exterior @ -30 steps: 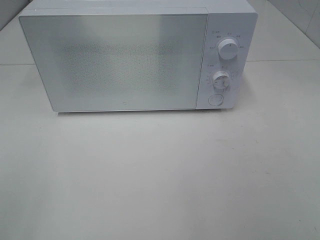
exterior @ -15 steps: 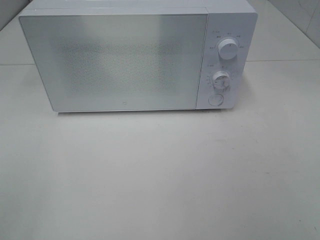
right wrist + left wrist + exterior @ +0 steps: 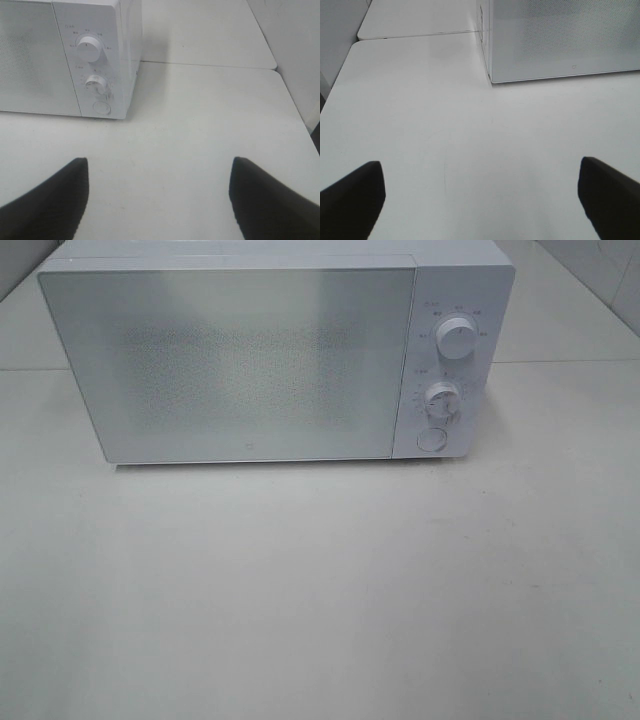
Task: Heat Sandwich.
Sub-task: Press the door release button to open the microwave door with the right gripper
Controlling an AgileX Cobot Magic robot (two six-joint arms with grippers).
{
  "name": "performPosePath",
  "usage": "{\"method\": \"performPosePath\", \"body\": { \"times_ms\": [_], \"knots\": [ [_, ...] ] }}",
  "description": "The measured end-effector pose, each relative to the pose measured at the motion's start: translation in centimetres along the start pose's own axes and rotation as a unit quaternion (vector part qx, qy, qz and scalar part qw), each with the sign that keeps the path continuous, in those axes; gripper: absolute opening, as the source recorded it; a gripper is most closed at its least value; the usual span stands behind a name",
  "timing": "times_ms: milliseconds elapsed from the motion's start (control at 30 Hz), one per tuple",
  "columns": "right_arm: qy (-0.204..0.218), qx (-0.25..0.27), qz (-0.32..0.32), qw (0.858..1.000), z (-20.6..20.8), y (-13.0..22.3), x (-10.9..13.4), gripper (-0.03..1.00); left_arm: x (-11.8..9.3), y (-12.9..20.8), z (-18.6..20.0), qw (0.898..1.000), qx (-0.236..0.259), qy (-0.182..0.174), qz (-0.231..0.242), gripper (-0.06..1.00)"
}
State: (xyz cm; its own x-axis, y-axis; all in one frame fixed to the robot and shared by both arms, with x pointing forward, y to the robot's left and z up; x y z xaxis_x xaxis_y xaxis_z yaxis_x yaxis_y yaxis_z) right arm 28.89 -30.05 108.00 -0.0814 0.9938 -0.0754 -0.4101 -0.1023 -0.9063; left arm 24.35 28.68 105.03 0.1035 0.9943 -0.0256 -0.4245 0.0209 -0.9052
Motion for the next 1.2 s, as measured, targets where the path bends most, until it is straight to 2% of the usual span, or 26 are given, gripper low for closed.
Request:
{"method": "performPosePath", "body": {
  "times_ms": [200,567,900,1200],
  "knots": [
    [-0.008,-0.02,0.006,1.0,-3.0,-2.2,0.4,0.75,0.0,0.0,0.0,1.0,0.0,0.0,0.0,0.99],
    [-0.021,-0.051,0.012,0.998,-7.7,-4.2,1.0,0.75,0.0,0.0,0.0,1.0,0.0,0.0,0.0,0.99],
    [-0.044,-0.079,0.014,0.996,-12.8,-2.1,2.1,0.75,0.0,0.0,0.0,1.0,0.0,0.0,0.0,0.99],
    [-0.051,-0.09,-0.019,0.994,-16.4,0.1,2.6,0.75,0.0,0.0,0.0,1.0,0.0,0.0,0.0,0.99]
  ]
}}
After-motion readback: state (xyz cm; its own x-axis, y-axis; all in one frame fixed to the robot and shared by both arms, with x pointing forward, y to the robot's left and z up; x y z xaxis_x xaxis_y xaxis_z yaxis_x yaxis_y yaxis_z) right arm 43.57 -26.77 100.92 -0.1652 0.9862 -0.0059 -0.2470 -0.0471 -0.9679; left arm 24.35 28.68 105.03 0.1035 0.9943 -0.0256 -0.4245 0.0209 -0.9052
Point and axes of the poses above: a point on each arm's last joint axis where the gripper is mounted, z pointing back along that axis away from the gripper, x along the wrist's bending axis when the last joint is at zero, y = z × x, the point moved 1 cm from there along -z, pointing out along that axis toward the gripper, and after that the axes turned 3 degrees about z, right-handed, at the moved point
